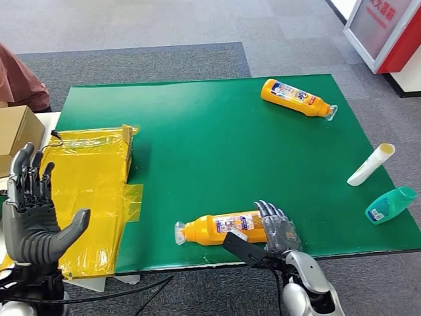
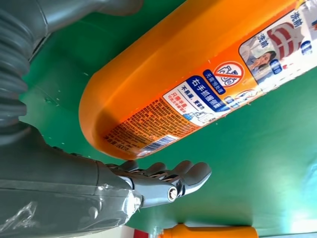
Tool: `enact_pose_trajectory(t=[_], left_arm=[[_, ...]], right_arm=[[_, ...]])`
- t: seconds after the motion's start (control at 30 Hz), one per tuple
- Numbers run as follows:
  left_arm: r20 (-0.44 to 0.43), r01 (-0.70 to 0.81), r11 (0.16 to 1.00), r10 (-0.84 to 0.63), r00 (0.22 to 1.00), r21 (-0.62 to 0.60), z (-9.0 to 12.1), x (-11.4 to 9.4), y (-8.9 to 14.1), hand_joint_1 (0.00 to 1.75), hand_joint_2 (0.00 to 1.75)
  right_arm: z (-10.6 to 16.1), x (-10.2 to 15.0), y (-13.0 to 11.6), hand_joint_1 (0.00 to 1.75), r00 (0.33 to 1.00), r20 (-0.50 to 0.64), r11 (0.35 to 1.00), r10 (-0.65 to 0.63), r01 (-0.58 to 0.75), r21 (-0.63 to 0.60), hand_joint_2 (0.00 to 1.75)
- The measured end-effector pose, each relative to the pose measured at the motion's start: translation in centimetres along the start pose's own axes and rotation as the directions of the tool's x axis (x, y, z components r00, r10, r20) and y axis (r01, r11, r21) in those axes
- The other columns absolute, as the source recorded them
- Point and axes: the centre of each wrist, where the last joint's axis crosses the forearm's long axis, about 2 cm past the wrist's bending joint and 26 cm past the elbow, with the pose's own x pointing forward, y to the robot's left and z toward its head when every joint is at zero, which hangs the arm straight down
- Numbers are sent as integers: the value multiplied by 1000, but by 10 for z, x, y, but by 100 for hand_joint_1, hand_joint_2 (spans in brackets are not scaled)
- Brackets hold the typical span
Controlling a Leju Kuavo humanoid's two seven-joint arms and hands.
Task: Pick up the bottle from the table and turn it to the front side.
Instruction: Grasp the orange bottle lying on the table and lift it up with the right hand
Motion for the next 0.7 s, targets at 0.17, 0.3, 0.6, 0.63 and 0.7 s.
enact_pose_trajectory(t=[0.17,0.3,0.6,0.63,0.7], left_arm=[[33,-18,1000,18,999,-13,-9,2,-2,0,175],[69,-29,999,32,997,-37,-21,5,-6,0,175],[109,-92,991,102,989,-99,-29,9,-19,0,175],[115,-96,990,109,987,-108,-29,9,-21,0,175],[123,-102,987,117,985,-121,-29,10,-25,0,175]], right_arm=[[-3,-1,1,0,999,23,999,-32,32,27,175],[-10,-4,3,0,998,28,998,-48,47,37,175],[-25,-18,4,0,998,-9,997,-55,56,56,175],[-28,-21,3,0,998,-14,997,-55,56,59,175],[-31,-26,3,0,998,-24,996,-52,54,66,175]])
